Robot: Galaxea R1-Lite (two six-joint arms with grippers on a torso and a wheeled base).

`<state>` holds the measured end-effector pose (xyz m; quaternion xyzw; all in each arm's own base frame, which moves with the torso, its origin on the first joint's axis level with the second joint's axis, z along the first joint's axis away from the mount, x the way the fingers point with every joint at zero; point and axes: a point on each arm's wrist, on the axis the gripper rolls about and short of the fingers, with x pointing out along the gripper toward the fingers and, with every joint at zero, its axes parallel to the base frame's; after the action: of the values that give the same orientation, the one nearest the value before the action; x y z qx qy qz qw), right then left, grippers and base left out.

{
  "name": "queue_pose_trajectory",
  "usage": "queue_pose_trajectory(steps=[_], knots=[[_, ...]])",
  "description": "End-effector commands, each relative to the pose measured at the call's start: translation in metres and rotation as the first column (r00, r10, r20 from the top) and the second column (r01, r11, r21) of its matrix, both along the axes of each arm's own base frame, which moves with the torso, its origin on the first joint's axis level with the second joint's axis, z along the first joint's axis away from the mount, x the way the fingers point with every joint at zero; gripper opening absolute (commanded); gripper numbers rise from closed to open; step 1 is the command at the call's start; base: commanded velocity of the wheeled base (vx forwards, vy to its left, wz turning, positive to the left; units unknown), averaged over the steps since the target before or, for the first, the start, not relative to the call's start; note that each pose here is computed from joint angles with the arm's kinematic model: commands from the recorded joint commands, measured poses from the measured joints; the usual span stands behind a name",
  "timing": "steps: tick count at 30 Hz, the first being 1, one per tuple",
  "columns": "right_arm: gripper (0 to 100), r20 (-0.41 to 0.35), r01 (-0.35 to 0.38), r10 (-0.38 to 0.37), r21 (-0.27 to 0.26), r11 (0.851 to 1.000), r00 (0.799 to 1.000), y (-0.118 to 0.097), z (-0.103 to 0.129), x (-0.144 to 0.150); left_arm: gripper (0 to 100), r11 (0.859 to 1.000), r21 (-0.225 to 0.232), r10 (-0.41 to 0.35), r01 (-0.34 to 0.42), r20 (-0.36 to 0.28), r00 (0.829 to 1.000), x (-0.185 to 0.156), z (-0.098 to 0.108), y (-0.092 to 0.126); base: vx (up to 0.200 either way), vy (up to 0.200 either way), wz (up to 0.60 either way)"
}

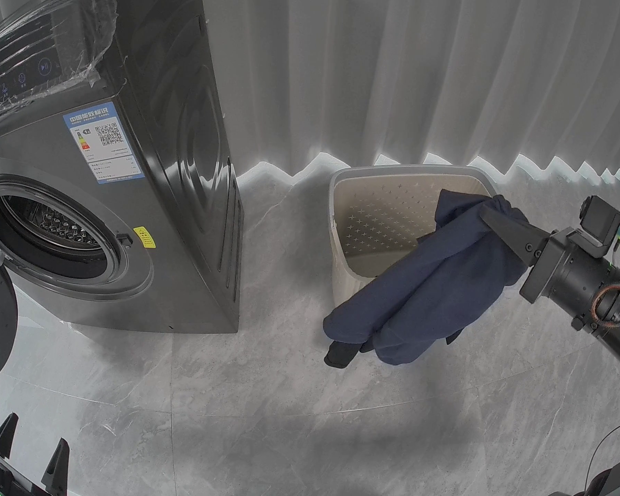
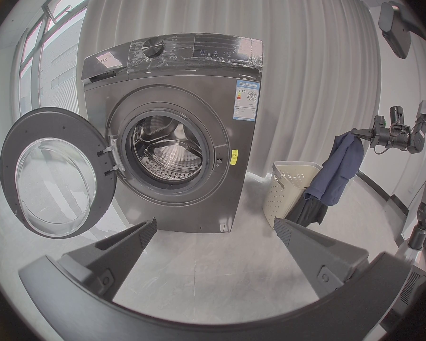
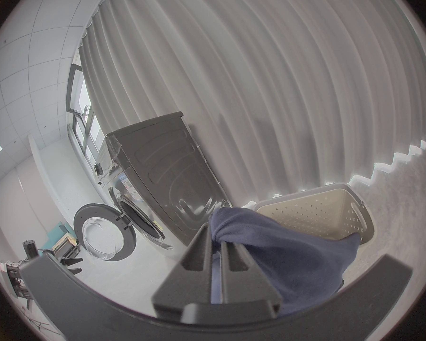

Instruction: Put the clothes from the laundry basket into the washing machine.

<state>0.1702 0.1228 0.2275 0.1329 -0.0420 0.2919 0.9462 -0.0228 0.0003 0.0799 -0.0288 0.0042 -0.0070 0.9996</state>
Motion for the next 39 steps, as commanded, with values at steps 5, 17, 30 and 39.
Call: queue_pose_trajectory(steps=[5,17,30,39], knots=[[0,-0.001,-0.002,0.002,-0.001,1.0,1.0,0.0005,-0.0004,0.0001,100,1.0,-0.001,0.0,0.0,-0.004,1.0,0.0003,-0.0042,0.0,-0.2,0.0,0.0],[0,-0.005,-0.002,0.002,-0.004,1.0,1.0,0.0001,-0.0017,-0.0005,100,1.0,-0.001,0.0,0.0,-0.004,1.0,0.0003,-0.0042,0.0,-0.1,0.0,0.0],[0,-0.006,-0.002,0.002,-0.005,1.0,1.0,0.0003,-0.002,-0.0003,100,1.0,-0.001,0.0,0.0,-0.004,1.0,0.0003,-0.0042,0.0,0.0,0.169,0.0],[0,-0.006,-0.002,0.002,-0.005,1.0,1.0,0.0003,-0.002,-0.0003,100,1.0,-0.001,0.0,0.0,-0.004,1.0,0.0003,-0.0042,0.0,0.0,0.2,0.0]])
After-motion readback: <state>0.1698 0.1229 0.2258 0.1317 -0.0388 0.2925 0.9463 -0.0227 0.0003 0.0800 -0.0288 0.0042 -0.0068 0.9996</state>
